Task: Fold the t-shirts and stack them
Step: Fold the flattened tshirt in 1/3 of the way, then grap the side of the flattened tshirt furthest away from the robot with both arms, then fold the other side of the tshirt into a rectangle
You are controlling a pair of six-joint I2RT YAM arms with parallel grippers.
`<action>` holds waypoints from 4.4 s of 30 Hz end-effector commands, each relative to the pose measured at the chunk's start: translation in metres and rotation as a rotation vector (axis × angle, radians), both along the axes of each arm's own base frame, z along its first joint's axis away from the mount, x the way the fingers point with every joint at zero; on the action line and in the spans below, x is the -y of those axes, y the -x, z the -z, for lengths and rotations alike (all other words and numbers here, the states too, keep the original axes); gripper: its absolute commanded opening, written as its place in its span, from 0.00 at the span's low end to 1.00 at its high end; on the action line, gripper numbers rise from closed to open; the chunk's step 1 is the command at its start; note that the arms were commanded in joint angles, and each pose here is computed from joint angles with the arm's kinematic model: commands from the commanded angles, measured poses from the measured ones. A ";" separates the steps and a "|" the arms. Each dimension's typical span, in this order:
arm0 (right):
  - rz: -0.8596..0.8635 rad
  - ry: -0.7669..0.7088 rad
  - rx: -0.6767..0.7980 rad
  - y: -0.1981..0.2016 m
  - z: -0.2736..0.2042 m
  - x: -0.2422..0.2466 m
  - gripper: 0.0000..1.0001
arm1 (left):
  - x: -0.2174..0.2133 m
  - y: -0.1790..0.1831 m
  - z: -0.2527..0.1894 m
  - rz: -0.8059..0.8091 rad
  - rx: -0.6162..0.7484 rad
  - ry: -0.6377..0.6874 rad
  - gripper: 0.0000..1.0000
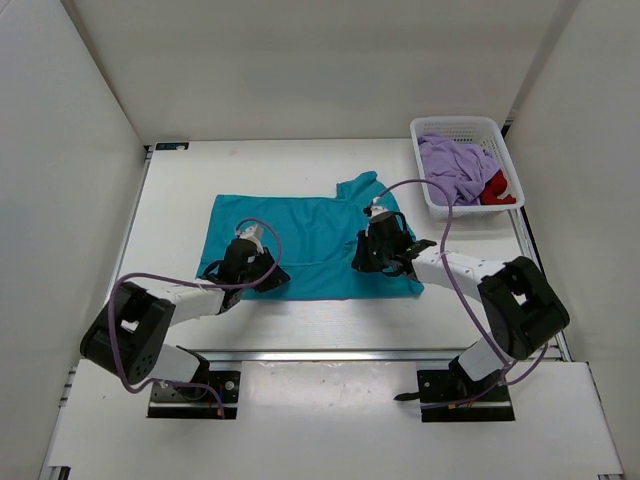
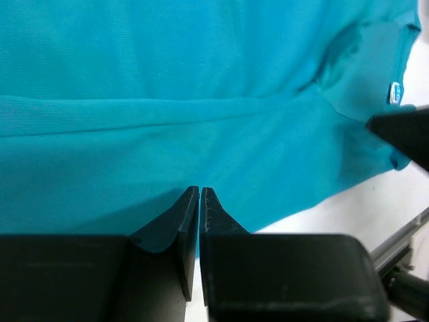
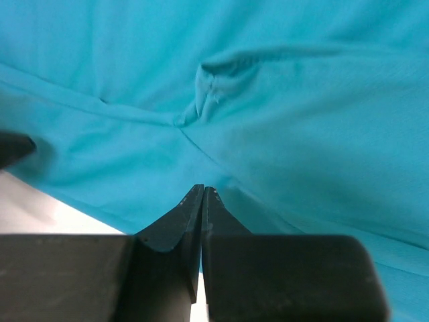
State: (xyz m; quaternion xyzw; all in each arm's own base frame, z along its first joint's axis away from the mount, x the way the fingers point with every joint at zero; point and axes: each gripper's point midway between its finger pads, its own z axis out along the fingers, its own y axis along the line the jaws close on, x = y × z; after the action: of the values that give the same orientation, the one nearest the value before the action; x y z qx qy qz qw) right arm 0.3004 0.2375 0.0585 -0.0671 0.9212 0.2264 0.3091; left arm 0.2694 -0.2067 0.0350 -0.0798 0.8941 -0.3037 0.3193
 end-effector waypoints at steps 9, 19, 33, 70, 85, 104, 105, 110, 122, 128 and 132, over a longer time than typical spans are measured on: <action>-0.095 0.060 -0.173 0.052 0.049 0.006 0.00 | -0.072 0.042 0.041 -0.191 -0.141 -0.027 0.17; -0.156 0.015 -0.132 0.047 0.007 -0.013 0.08 | -0.080 0.032 -0.016 -0.206 0.024 -0.003 0.28; -0.156 -0.160 0.060 -0.021 -0.063 -0.046 0.23 | -0.162 -0.171 -0.077 -0.514 0.084 -0.045 0.33; 0.124 -0.100 0.201 -0.117 -0.059 0.022 0.33 | -0.259 -0.230 -0.011 -0.554 -0.132 -0.402 0.00; 0.206 0.062 0.130 -0.269 -0.019 0.047 0.41 | -0.250 -0.230 -0.035 -0.570 -0.056 -0.306 0.00; 0.203 -0.012 0.079 -0.291 0.000 0.033 0.10 | -0.240 -0.235 -0.039 -0.543 -0.044 -0.294 0.00; 0.200 -0.009 0.088 -0.291 -0.005 0.033 0.08 | -0.241 -0.235 -0.039 -0.549 -0.040 -0.293 0.00; 0.190 0.024 0.145 -0.282 -0.036 0.028 0.00 | -0.240 -0.234 -0.045 -0.558 -0.036 -0.278 0.00; 0.254 -0.086 0.121 -0.148 -0.073 0.073 0.00 | -0.262 -0.187 -0.058 -0.638 -0.004 -0.168 0.00; 0.273 -0.065 0.126 -0.098 -0.070 0.086 0.00 | -0.260 -0.167 -0.072 -0.641 0.027 -0.140 0.00; 0.252 -0.035 0.138 -0.062 -0.068 0.082 0.00 | -0.263 -0.143 -0.080 -0.649 0.049 -0.140 0.00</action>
State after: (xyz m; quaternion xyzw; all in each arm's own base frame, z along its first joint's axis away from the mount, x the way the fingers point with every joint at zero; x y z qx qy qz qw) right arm 0.3676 0.1509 0.0990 0.0466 0.9144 0.1942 0.3522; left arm 0.4209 0.0521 0.0857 -0.3374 0.8505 -0.1152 0.3868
